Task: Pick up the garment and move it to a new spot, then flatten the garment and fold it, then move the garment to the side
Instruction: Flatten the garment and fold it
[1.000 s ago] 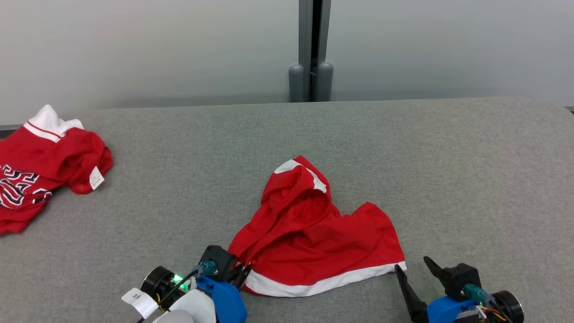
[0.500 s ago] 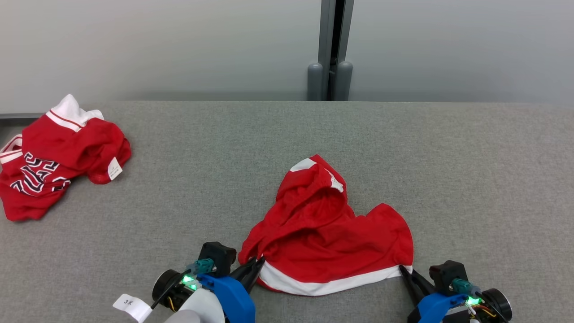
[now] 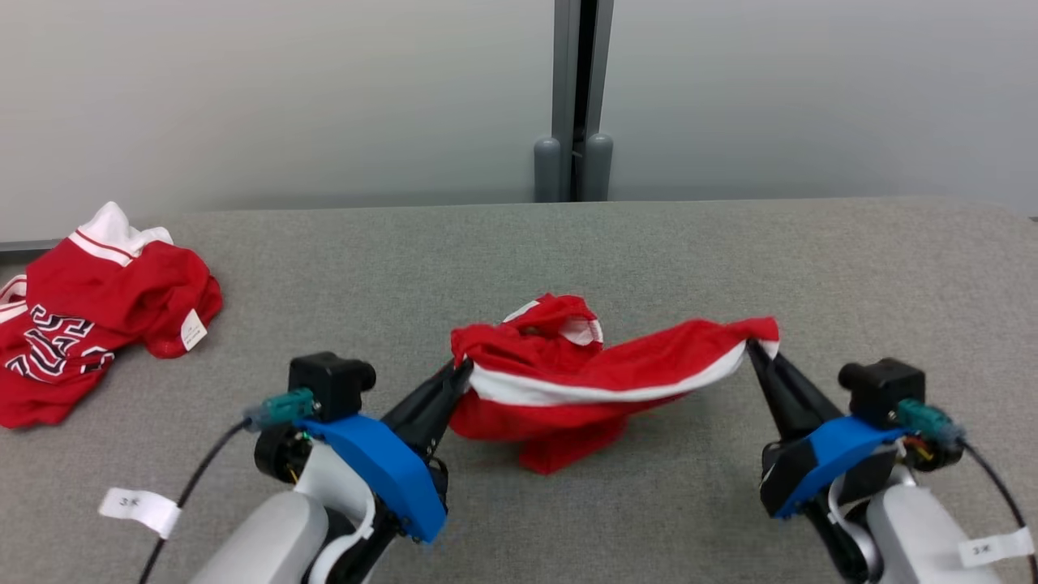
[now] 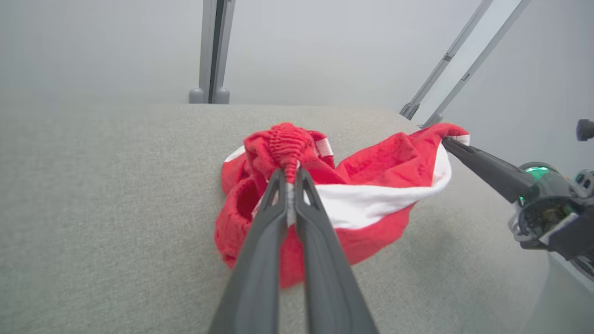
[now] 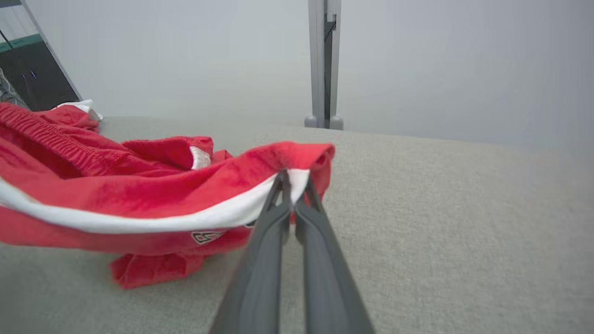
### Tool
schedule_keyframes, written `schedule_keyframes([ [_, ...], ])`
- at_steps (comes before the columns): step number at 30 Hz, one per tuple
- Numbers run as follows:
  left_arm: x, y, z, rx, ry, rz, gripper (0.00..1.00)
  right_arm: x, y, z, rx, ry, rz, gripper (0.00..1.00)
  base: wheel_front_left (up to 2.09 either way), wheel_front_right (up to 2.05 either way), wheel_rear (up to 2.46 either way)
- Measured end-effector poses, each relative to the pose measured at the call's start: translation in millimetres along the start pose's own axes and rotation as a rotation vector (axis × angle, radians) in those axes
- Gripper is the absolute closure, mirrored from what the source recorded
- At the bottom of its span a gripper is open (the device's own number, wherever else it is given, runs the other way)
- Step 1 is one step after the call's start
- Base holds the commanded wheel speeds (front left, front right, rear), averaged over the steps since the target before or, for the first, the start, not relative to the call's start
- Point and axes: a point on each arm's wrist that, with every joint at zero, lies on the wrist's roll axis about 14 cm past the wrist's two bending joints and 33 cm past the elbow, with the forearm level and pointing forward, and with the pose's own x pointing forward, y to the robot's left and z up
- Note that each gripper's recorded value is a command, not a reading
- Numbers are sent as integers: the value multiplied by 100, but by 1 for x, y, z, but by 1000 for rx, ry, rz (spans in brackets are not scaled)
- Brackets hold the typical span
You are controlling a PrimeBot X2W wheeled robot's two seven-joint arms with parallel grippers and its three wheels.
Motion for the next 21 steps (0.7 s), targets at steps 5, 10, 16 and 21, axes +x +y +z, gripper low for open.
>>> schedule_keyframes([
  [5, -5, -22, 69, 55, -110, -91, 100, -1, -11, 77, -53, -164, 13, 100, 0, 0, 0],
  [10, -20, -54, 136, 98, -201, -189, 100, -18, -11, 145, -81, -306, 27, 100, 0, 0, 0],
  [16, -41, -82, 197, 130, -264, -271, 100, -44, -15, 203, -100, -442, 10, 100, 0, 0, 0],
  [21, -45, -87, 217, 134, -258, -292, 100, -49, -23, 214, -124, -453, -26, 100, 0, 0, 0],
])
